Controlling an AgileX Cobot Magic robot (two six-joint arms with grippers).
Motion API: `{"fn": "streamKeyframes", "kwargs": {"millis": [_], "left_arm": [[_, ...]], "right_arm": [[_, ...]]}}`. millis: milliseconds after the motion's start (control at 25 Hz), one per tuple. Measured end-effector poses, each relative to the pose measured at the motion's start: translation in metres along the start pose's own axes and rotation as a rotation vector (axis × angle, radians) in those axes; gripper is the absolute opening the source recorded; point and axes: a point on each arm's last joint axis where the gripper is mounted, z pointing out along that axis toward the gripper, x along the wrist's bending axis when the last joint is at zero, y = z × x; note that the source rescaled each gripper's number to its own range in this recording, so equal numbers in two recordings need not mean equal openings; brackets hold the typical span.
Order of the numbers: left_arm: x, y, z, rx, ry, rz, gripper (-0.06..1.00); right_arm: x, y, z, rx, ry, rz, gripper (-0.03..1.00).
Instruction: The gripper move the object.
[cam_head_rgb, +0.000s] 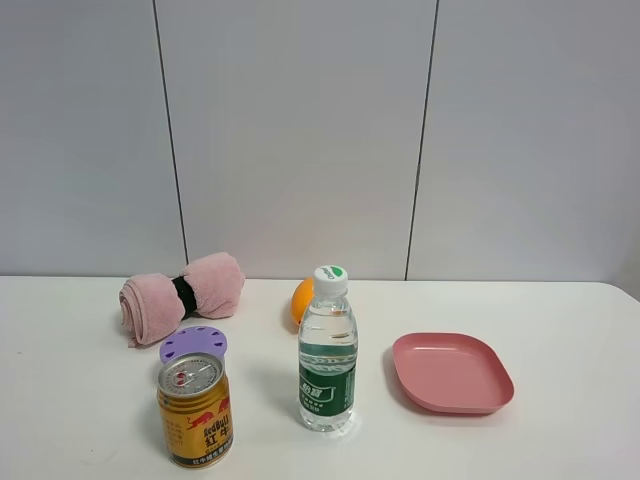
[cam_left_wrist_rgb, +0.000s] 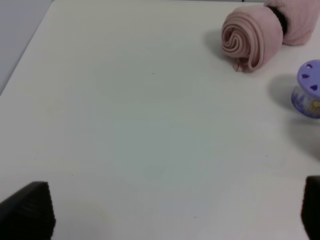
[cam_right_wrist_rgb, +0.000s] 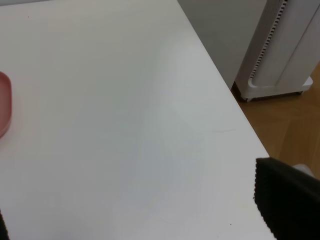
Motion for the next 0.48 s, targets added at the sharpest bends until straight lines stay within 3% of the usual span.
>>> {"fn": "streamKeyframes", "kwargs": {"millis": [480], "left_arm": [[0.0, 0.0, 0.0, 0.0, 0.0, 0.0, 1.0]], "right_arm": [[0.0, 0.0, 0.0, 0.0, 0.0, 0.001, 0.99]]}}
